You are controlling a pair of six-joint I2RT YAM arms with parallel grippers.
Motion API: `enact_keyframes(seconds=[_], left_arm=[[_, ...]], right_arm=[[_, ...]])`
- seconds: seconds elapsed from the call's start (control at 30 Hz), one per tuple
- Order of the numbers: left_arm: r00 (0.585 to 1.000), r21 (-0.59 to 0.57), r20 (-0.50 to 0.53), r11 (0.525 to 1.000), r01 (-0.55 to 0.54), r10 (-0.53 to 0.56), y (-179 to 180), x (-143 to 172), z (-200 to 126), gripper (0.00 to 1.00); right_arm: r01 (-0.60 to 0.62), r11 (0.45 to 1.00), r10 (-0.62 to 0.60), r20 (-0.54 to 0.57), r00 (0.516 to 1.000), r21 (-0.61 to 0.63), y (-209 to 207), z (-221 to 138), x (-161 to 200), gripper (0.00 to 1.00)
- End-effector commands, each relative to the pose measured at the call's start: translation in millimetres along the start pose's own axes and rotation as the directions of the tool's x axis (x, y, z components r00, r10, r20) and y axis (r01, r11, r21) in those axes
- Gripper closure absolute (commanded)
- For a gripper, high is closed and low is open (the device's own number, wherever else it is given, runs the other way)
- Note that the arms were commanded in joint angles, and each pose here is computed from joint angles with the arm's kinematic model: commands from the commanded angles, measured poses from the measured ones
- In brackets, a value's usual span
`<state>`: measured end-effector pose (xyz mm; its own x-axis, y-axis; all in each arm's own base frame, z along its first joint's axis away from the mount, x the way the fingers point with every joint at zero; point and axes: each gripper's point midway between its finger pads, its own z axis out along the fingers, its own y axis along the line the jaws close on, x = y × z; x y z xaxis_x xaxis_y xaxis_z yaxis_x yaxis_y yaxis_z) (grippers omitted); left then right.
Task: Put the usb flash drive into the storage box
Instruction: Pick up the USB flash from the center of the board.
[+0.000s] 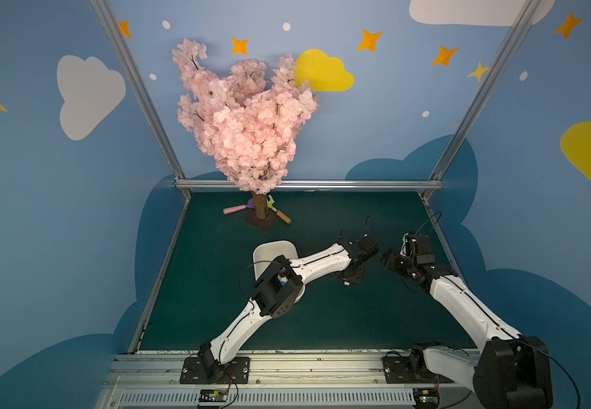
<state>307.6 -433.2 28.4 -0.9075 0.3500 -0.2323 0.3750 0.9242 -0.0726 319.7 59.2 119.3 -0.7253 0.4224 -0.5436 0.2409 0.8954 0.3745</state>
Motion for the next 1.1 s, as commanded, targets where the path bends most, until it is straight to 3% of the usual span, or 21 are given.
enact_keyframes(seconds=[0.0, 0.47, 0.7, 0.83, 1.07], left_arm=[[0.999, -0.043, -0.037, 0.999, -0.017, 0.015, 6.7, 7.1, 9.1, 0.60], [0.997, -0.098, -0.064, 0.994, -0.040, 0.034, 12.1, 10.5, 21.5, 0.67], [0.997, -0.116, -0.045, 0.991, -0.061, 0.056, 11.9, 7.5, 16.6, 0.79], [0.997, -0.135, -0.041, 0.988, -0.073, 0.068, 13.5, 8.9, 13.8, 0.82], [0.985, -0.160, 0.053, 0.975, -0.151, 0.161, -0.7, 0.7, -28.2, 0.82]], right_arm=[[-0.006, 1.000, 0.006, 0.007, 1.000, -0.020, 2.2, -0.7, -0.8, 0.43], [-0.002, 0.999, 0.002, 0.000, 1.000, -0.034, 5.1, 0.7, -0.7, 0.43], [0.000, 0.999, 0.000, -0.009, 1.000, -0.035, 5.4, 2.6, 0.1, 0.43], [0.005, 0.999, -0.005, -0.012, 1.000, -0.040, 6.6, 2.6, 0.3, 0.43], [0.005, 0.999, -0.005, -0.012, 1.000, -0.040, 6.4, 2.5, 0.1, 0.43]])
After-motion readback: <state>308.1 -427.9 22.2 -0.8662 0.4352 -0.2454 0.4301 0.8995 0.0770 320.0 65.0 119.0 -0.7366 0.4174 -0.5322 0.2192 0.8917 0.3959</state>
